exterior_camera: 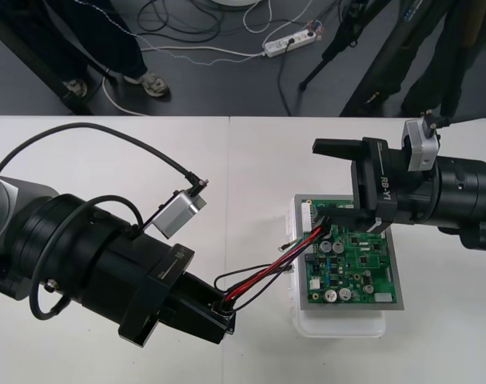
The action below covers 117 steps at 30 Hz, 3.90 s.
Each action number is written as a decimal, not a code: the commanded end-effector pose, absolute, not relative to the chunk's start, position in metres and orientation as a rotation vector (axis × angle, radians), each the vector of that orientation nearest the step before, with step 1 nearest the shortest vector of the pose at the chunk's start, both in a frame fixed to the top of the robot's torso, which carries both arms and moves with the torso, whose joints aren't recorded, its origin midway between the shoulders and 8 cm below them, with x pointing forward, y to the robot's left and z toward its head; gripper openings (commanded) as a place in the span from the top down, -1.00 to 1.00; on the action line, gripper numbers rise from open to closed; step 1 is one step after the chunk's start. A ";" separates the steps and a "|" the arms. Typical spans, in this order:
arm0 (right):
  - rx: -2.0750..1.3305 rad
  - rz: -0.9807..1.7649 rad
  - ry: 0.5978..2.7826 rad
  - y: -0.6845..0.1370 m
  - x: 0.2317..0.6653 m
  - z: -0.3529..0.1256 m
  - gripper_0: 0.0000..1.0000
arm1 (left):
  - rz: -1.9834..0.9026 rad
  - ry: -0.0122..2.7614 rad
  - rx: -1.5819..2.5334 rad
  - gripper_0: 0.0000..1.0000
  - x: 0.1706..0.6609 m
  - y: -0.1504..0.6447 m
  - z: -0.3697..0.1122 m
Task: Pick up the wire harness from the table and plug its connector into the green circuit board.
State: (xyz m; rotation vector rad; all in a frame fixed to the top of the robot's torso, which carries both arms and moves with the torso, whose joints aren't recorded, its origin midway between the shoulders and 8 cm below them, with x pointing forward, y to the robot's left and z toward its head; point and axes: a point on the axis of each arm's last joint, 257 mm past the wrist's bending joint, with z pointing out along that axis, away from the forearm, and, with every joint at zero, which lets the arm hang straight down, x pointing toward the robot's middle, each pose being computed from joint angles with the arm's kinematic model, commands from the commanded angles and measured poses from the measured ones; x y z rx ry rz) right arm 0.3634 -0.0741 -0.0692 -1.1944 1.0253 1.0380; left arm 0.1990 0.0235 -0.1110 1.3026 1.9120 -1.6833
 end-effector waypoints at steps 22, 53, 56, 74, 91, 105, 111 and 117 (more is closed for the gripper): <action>-1.240 0.968 0.983 -0.117 0.358 -0.045 -1.00 | -1.811 1.736 1.485 1.00 0.158 0.001 -0.101; -1.183 1.055 0.962 -0.159 0.342 -0.018 -1.00 | -1.848 1.707 1.492 1.00 0.152 -0.002 -0.095; -1.176 1.081 0.947 -0.159 0.337 -0.015 -1.00 | -1.846 1.705 1.495 1.00 0.152 -0.002 -0.094; -1.197 1.239 0.923 -0.143 0.311 -0.026 -1.00 | -1.847 1.710 1.490 1.00 0.152 -0.001 -0.095; -1.210 1.365 0.892 -0.126 0.291 -0.035 -1.00 | -1.843 1.709 1.488 1.00 0.153 -0.001 -0.095; -1.266 1.449 0.830 -0.113 0.262 -0.036 -1.00 | -1.845 1.706 1.488 1.00 0.153 -0.001 -0.094; -1.273 1.524 0.805 -0.101 0.246 -0.043 -1.00 | -1.845 1.706 1.488 1.00 0.153 -0.001 -0.094; -1.278 1.527 0.774 -0.099 0.241 -0.042 -1.00 | -1.848 1.707 1.485 1.00 0.153 -0.001 -0.094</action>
